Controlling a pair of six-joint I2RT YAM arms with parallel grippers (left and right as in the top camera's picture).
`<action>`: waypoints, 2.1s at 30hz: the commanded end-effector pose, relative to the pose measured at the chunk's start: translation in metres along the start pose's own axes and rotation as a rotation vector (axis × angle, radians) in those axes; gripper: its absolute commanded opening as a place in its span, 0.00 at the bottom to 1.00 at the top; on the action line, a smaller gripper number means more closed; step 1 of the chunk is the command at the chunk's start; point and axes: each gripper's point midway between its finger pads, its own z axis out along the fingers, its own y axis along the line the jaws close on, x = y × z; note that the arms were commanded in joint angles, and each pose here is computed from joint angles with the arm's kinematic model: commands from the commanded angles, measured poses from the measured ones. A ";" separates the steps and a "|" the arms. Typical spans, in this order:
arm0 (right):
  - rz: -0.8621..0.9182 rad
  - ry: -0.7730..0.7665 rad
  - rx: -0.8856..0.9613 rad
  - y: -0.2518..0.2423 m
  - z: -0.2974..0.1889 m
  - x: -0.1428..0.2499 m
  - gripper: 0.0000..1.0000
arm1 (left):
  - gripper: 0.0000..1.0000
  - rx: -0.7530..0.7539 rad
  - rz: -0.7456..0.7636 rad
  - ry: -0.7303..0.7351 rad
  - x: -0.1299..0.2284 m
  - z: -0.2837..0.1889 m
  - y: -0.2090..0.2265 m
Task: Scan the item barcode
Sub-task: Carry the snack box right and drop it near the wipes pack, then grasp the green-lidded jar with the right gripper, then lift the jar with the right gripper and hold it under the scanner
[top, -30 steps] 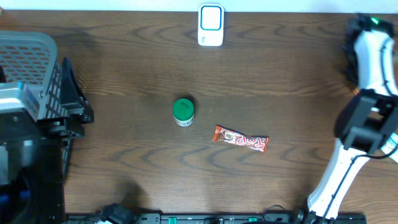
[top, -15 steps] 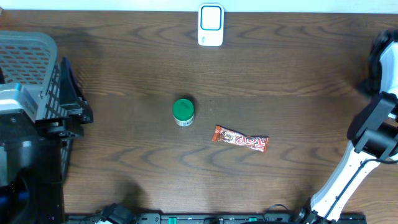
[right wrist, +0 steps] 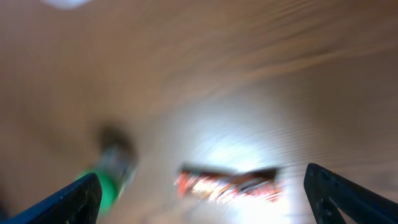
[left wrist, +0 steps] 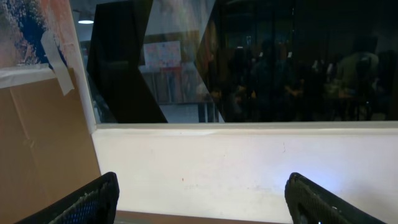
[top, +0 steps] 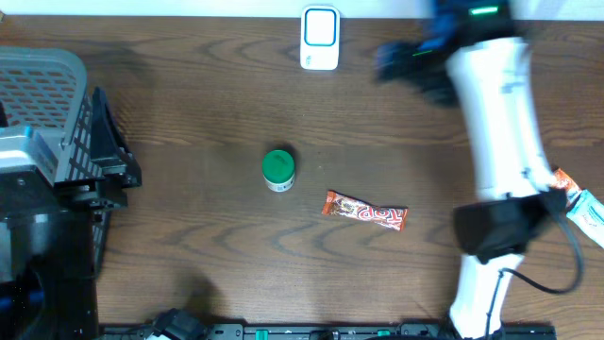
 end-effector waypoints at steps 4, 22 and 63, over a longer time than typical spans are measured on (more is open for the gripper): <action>-0.348 0.159 -0.014 0.113 0.064 0.102 0.99 | 0.86 -0.001 -0.020 -0.017 -0.003 -0.007 0.006; -0.521 0.231 0.102 0.147 0.168 0.157 0.99 | 0.86 -0.012 -0.066 -0.080 -0.018 -0.034 0.028; -0.140 0.729 -0.421 0.118 0.094 0.124 0.59 | 0.86 -0.012 -0.066 -0.079 -0.015 -0.040 0.031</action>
